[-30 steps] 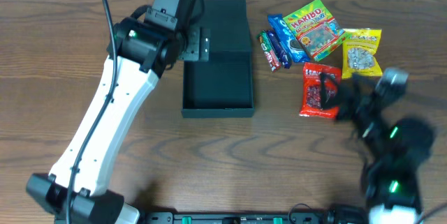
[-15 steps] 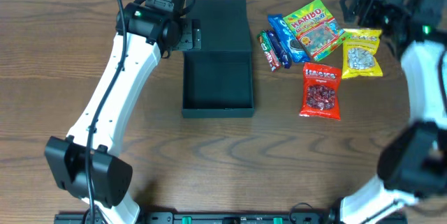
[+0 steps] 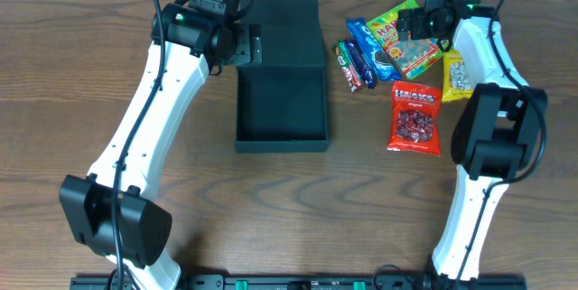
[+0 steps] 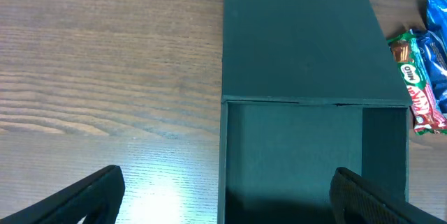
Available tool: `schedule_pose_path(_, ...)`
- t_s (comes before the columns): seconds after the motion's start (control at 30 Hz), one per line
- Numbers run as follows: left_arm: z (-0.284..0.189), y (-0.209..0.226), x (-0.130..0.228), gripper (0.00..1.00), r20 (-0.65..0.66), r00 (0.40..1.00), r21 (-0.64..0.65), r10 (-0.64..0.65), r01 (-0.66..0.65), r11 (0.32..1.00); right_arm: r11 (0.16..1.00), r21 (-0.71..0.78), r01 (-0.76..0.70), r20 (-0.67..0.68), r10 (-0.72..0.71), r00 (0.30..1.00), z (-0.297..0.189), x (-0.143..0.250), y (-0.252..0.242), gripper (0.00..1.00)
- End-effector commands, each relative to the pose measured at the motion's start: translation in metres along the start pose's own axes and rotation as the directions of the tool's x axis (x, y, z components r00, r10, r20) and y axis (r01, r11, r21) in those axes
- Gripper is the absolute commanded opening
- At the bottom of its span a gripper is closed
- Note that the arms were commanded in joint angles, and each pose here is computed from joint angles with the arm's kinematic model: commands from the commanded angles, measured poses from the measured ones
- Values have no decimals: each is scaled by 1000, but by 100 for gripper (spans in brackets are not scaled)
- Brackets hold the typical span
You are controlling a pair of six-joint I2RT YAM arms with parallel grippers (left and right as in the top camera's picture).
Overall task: Pack container
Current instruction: 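Grasp the green Haribo Worms bag with the right gripper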
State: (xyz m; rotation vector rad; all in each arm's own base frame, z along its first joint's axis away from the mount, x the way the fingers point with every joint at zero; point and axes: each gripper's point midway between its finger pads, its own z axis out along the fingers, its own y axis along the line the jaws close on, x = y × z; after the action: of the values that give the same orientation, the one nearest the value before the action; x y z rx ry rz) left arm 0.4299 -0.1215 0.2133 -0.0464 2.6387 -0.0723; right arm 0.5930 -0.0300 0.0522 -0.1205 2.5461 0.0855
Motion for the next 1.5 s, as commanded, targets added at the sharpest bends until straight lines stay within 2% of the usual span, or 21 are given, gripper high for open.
schedule_pose_path(0.0, 3, 2, 1, 95, -10, 1000, -2, -7, 7, 1000, 997, 70, 21, -39, -18, 999, 9, 9, -14, 99)
schedule_pose_path(0.17, 3, 2, 1, 95, -10, 1000, -2, -7, 7, 1000, 997, 62, 46, -142, -37, 989, 27, 40, -13, 95)
schedule_pose_path(0.3, 3, 2, 1, 95, -10, 1000, -2, -7, 7, 1000, 998, 51, 43, -198, -32, 980, 40, 60, -11, 79)
schedule_pose_path(0.43, 3, 2, 1, 95, -10, 1000, -2, -7, 7, 1000, 998, 45, 40, -225, -28, 974, 46, 69, -10, 57)
schedule_pose_path(0.63, 3, 2, 1, 95, -10, 1000, -3, -7, 7, 1000, 999, 38, 36, -265, -24, 964, 51, 83, -9, 48)
schedule_pose_path(0.7, 3, 2, 1, 95, -10, 1000, -2, -7, 7, 1000, 999, 33, 33, -292, -22, 956, 56, 92, -8, 38)
schedule_pose_path(0.77, 3, 2, 1, 95, -10, 1000, -2, -7, 7, 1000, 999, 26, 28, -330, -18, 944, 61, 105, -7, 20)
schedule_pose_path(0.8, 3, 2, 1, 95, -10, 1000, -2, -7, 7, 1000, 999, 23, 25, -346, -16, 938, 63, 111, -6, 13)
schedule_pose_path(0.9, 3, 2, 1, 95, -10, 1000, -2, -7, 7, 1000, 999, 32, 0, -351, 11, 936, 64, 114, -7, 1)
schedule_pose_path(1.07, 3, 2, 1, 95, -10, 1000, -3, -7, 7, 1000, 996, 63, -63, -307, 80, 948, 58, 96, -13, 1)
schedule_pose_path(1.23, 3, 2, 1, 95, -9, 1000, -2, -7, 7, 1000, 984, 96, -151, -178, 166, 970, 27, 37, -23, 2)
schedule_pose_path(1.47, 3, 2, -1, 95, 1, 1000, -7, -8, 8, 1000, 987, 85, -133, 33, 131, 991, -54, -60, -13, 1)
